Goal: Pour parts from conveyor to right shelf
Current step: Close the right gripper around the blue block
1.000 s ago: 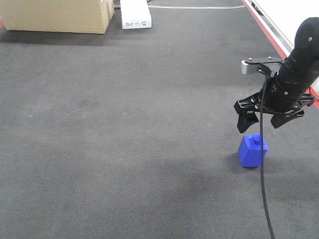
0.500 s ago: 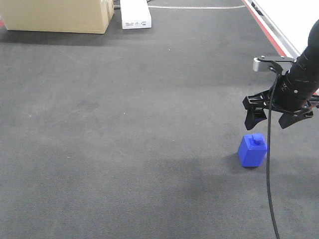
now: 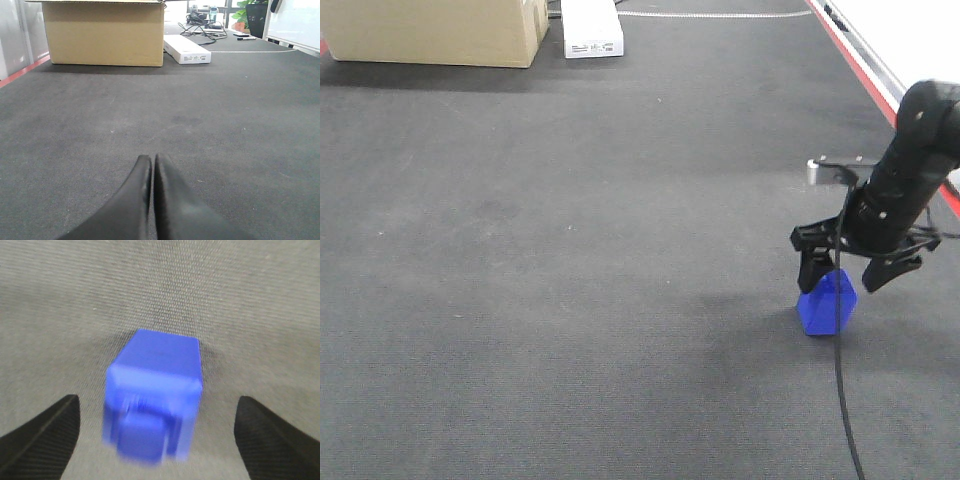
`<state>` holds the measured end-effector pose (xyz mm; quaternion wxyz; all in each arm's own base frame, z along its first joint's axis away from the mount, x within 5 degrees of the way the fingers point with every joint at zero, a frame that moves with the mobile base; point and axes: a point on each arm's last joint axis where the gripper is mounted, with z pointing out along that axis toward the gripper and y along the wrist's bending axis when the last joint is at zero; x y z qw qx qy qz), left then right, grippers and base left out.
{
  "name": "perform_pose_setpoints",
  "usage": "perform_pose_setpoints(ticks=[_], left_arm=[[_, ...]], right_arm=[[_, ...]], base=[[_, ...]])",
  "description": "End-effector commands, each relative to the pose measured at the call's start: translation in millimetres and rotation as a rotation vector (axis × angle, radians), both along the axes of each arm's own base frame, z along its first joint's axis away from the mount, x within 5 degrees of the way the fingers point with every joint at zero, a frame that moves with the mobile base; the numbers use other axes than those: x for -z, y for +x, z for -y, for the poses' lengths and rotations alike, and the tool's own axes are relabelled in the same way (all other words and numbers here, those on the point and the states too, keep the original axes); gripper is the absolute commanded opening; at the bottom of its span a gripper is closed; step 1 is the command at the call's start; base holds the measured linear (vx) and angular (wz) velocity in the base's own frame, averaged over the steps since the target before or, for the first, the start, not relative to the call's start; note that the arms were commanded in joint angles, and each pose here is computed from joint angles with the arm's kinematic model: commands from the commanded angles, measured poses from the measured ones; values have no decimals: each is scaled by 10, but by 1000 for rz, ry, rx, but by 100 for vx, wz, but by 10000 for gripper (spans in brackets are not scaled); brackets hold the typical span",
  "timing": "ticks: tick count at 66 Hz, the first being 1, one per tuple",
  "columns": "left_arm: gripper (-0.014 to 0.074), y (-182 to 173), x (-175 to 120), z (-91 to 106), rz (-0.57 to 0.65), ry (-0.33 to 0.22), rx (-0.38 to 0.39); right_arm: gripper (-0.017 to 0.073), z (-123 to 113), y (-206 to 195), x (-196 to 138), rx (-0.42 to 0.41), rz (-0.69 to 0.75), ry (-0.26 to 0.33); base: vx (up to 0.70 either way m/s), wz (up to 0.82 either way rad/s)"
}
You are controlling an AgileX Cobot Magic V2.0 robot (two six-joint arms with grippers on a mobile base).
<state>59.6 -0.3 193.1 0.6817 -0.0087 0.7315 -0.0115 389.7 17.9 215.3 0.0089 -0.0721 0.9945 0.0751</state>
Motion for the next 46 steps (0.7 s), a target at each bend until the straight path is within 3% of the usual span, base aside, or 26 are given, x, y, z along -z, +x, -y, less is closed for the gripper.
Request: perform_pose_setpoints(ticks=[1, 18, 26, 32, 46], left_arm=[[-6, 10, -128, -1, 81, -17, -3], [-6, 10, -128, -1, 81, -17, -3], [-6, 10, -128, -1, 81, -17, -3], [-6, 10, -128, -1, 81, -17, -3], [-6, 10, -128, -1, 81, -17, -3]], right_arm=[[595, 5, 20, -174, -5, 57, 11], [591, 6, 85, -8, -2, 39, 10], [545, 6, 86, -2, -2, 37, 9], [449, 6, 89, -7, -2, 40, 9], [56, 5, 74, -7, -8, 23, 10]], base=[[0, 0], [0, 0], [0, 0], [0, 0], [0, 0]])
